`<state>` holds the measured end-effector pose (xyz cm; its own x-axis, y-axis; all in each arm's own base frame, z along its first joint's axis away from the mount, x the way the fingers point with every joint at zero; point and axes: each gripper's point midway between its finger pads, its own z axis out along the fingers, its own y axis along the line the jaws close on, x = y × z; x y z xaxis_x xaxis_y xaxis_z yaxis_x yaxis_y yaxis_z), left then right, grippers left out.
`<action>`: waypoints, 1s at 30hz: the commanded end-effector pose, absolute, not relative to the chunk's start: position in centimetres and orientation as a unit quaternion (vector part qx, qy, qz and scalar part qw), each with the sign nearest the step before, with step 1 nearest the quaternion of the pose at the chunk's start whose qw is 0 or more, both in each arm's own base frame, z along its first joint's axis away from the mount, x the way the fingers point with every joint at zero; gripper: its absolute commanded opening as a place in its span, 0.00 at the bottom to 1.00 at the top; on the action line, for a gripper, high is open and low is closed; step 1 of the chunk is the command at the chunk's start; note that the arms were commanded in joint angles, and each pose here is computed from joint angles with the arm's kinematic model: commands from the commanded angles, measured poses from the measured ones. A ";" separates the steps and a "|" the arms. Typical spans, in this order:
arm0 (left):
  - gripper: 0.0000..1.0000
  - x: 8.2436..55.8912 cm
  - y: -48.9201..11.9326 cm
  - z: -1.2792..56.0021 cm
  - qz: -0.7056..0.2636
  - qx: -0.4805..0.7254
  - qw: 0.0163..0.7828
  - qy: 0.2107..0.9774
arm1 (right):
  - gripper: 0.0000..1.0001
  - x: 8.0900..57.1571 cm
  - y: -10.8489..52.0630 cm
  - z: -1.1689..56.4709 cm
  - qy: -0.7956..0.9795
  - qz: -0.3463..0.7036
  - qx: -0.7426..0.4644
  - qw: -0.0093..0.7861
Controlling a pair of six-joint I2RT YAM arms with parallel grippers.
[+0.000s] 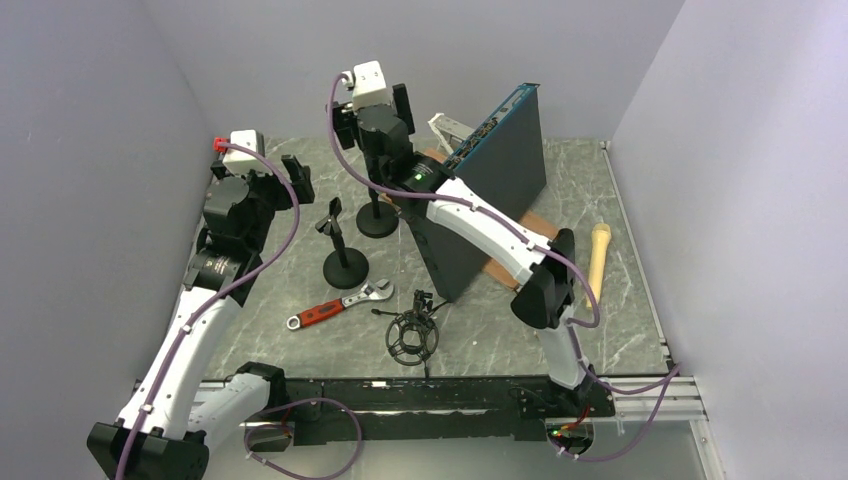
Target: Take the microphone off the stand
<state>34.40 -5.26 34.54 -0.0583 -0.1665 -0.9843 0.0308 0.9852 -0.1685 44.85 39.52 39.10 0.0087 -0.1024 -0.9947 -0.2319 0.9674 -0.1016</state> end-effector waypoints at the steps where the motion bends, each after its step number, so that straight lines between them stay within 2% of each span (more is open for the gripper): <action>1: 0.99 34.1 -4.9 37.0 -0.069 -0.045 0.709 0.700 | 0.90 45.9 39.5 41.8 0.677 0.043 -0.093 0.729; 4: 0.99 34.2 -4.9 36.9 -0.066 -0.043 0.709 0.700 | 0.87 46.5 40.1 41.2 0.682 0.053 -0.093 0.724; 8: 0.99 34.4 -4.7 36.7 -0.064 -0.045 0.708 0.702 | 0.78 47.5 39.9 40.3 0.692 0.073 -0.089 0.713; 13: 0.99 34.6 -4.6 36.5 -0.071 -0.047 0.706 0.703 | 0.54 47.3 39.9 39.9 0.694 0.105 -0.113 0.703; 19: 0.99 35.2 -6.0 36.3 -0.119 -0.020 0.705 0.699 | 0.14 45.6 41.2 40.4 0.681 0.175 -0.203 0.682; 21: 0.99 35.3 -6.8 36.2 -0.146 -0.005 0.701 0.698 | 0.04 45.3 41.1 40.4 0.677 0.207 -0.228 0.669; 23: 0.99 35.2 -7.7 36.9 -0.172 0.012 0.708 0.685 | 0.00 45.3 40.4 40.2 0.675 0.238 -0.250 0.652; 27: 0.99 34.5 -9.3 37.7 -0.211 0.054 0.712 0.668 | 0.00 44.0 40.3 39.6 0.655 0.326 -0.312 0.606; 30: 0.99 33.9 -10.7 38.3 -0.238 0.091 0.716 0.650 | 0.00 43.0 40.3 38.8 0.646 0.350 -0.351 0.582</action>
<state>35.15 -8.01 35.50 -0.0393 -0.2035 -0.9783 0.2798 0.9376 -0.2063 47.12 39.47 36.86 -0.0670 -0.0710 -0.9952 -0.6994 0.7147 -0.0039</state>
